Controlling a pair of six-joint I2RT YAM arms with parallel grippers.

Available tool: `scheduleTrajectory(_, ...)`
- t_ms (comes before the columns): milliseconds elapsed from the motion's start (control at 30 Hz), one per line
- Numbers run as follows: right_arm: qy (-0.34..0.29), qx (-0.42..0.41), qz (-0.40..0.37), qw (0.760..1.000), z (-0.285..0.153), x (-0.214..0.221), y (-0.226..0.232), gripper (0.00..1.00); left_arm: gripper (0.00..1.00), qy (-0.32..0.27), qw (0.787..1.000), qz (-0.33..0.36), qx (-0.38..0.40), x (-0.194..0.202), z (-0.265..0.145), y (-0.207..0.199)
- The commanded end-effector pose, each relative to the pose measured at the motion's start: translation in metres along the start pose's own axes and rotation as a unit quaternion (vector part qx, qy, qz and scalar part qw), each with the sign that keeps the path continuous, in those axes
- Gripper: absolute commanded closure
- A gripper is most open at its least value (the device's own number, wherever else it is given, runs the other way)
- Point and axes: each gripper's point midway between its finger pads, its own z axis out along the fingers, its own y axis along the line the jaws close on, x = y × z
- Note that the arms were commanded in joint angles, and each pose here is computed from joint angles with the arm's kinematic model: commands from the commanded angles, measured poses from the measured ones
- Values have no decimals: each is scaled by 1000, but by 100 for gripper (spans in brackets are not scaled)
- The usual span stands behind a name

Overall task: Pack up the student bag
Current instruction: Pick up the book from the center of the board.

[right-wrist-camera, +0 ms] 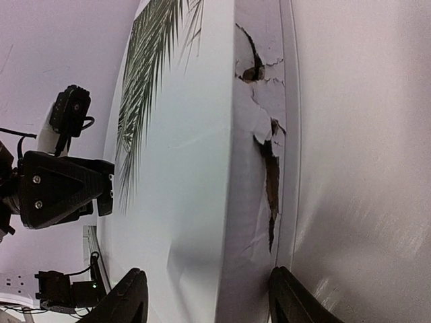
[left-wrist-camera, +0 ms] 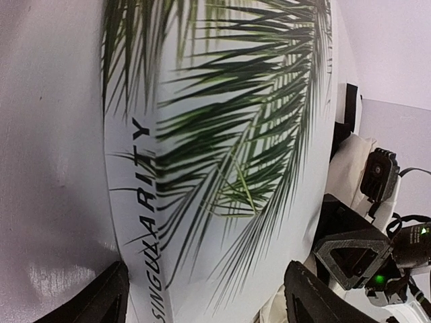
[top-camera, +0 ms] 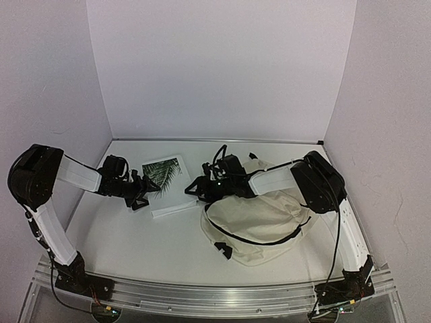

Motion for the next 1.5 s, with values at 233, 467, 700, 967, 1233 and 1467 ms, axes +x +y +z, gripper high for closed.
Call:
scheduleTrajectory(233, 29, -16, -19, 999, 9, 14, 14, 70, 31, 4, 1000, 18, -3, 0, 5, -7)
scheduleTrajectory(467, 6, -21, 9, 1000, -5, 4, 26, 100, 18, -33, 999, 29, -26, -4, -17, -7)
scheduleTrajectory(700, -9, -79, 12, 997, -24, -10, 65, 100, 14, -53, 998, 23, -14, -6, -36, -16)
scheduleTrajectory(967, -34, -166, 18, 985, -56, -25, 114, 100, 11, -49, 998, 5, 46, -5, -54, -33)
scheduleTrajectory(1233, -32, -225, 31, 973, -69, -25, 137, 100, 10, -21, 993, -8, 116, 2, -51, -55)
scheduleTrajectory(1467, -39, -239, 17, 970, -80, -27, 149, 100, 32, -30, 979, 30, 197, 2, -67, -90)
